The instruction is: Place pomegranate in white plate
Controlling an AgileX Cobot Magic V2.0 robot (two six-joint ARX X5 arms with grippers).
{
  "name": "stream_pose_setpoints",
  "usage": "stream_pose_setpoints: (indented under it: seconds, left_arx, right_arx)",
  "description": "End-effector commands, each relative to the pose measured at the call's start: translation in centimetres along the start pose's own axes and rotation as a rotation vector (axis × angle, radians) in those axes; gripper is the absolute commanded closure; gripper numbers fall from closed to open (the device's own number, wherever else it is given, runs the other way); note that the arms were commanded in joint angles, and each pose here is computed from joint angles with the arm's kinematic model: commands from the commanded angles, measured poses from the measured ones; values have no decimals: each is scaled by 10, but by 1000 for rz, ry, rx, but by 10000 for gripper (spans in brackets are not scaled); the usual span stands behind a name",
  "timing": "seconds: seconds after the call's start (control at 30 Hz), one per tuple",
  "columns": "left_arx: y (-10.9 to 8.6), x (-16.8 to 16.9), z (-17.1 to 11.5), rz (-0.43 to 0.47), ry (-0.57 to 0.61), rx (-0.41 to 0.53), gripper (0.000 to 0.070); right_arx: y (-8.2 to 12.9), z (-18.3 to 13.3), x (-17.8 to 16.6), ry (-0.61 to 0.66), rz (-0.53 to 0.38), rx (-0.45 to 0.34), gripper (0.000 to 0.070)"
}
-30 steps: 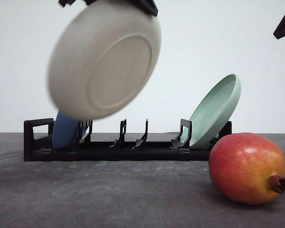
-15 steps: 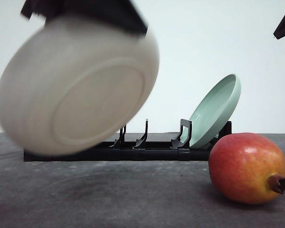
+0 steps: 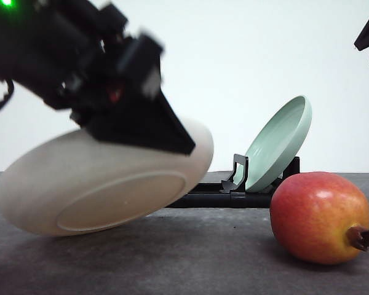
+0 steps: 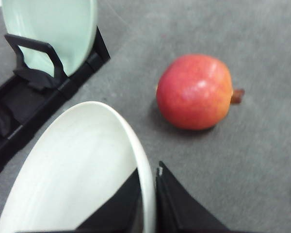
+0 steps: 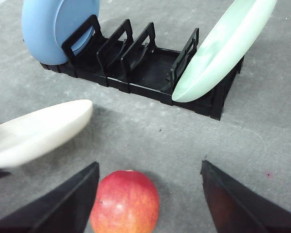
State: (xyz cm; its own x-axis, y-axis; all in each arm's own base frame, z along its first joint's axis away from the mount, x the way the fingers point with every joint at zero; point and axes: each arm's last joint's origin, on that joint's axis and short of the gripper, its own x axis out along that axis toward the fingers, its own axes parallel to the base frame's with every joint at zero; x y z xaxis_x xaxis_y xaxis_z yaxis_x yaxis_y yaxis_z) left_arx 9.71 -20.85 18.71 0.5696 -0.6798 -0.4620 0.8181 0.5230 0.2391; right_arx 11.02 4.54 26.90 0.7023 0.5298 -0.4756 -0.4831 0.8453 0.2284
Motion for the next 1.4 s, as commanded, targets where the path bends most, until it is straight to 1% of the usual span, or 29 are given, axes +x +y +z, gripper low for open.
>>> stream_pose_setpoints:
  seconds: [0.0,0.1,0.3,0.73,0.77,0.8,0.83,0.9,0.93,1.0,1.1,1.17,1.37]
  left_arx:
    - [-4,4,0,-8,0,54,690]
    - [-6,11,-5,1,36,82,690]
    - [-9,22,-14,33,91,98,680]
    - [-16,38,-33,15,197,130,662]
    - [-16,39,-33,16,198,126,628]
    - [-16,39,-33,16,198,122,569]
    - [-16,39,-33,17,195,119,492]
    - [-16,39,-32,19,186,116,375]
    - [-16,39,-32,19,181,113,343]
    - [-16,39,-30,22,176,91,333]
    - [-14,37,-23,25,185,19,333]
    - [-12,33,-16,11,200,-18,333]
    - [1,12,7,-126,243,-103,334]
  right_arx:
    - [1,4,-1,-16,3,-7,276]
    - [1,4,-1,-16,3,-7,276]
    - [1,4,-1,-16,3,-7,276]
    - [1,4,-1,-17,3,-8,276]
    - [1,4,-1,-17,3,-8,276]
    - [1,4,-1,-17,3,-8,276]
    - [1,4,-1,-17,3,-8,276]
    - [1,4,-1,-17,3,-8,276]
    - [1,4,-1,-17,2,-8,276]
    - [1,4,-1,-17,3,-8,276]
    - [1,4,-1,-17,3,-8,276]
    - [1,4,-1,-17,3,-8,276]
    - [1,4,-1,-17,2,-8,276]
